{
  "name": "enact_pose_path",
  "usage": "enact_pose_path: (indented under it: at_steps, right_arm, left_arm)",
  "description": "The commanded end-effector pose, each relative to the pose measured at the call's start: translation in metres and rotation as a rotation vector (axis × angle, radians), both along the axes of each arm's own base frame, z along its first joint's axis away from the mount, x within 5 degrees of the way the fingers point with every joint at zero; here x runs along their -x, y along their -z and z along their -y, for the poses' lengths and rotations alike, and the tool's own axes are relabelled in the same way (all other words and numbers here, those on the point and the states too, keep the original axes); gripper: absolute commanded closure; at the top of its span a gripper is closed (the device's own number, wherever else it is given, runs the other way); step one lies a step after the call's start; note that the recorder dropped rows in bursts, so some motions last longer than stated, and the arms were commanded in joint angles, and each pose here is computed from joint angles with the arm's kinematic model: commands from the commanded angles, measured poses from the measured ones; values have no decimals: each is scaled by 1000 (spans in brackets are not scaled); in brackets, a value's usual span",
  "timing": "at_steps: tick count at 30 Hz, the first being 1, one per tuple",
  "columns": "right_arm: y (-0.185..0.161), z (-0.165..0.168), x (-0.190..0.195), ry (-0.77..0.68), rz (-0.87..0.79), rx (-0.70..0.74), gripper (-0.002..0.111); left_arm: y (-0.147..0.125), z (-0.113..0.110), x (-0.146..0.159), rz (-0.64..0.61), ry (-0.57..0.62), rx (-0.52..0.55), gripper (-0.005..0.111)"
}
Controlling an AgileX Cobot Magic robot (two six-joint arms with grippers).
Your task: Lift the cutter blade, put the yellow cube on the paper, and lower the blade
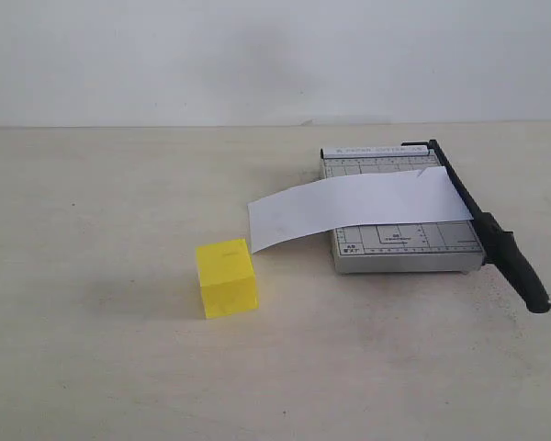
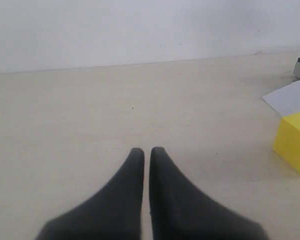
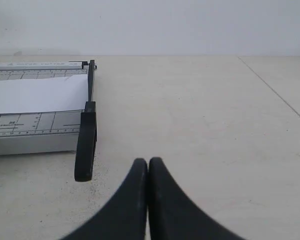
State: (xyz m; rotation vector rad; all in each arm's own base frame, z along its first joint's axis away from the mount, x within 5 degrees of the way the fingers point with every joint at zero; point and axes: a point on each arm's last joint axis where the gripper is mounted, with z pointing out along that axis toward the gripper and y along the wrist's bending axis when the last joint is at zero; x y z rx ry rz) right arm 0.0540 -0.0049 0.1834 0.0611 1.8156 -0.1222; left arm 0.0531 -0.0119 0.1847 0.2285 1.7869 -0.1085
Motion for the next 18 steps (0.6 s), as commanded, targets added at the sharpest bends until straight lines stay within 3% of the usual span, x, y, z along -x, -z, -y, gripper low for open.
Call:
enact_pose_path:
  at_steps: [1, 9, 11, 14, 16, 18]
  right_arm:
    - [-1, 0, 0, 4, 12, 3, 109]
    - [-3, 1, 0, -5, 28, 62, 109]
    - [-3, -2, -1, 1, 49, -75, 109]
    - [-7, -8, -2, 22, 121, -511, 109]
    - [-11, -8, -2, 35, 167, -638, 109]
    - [-11, -8, -2, 37, 171, -658, 109]
  left_arm:
    - [-1, 0, 0, 11, 1, 1, 102]
    - [-1, 1, 0, 11, 20, 2, 102]
    - [-1, 1, 0, 11, 20, 2, 102]
    - [-1, 1, 0, 11, 20, 2, 102]
    - [-1, 1, 0, 11, 20, 2, 102]
    - [-1, 1, 0, 11, 20, 2, 102]
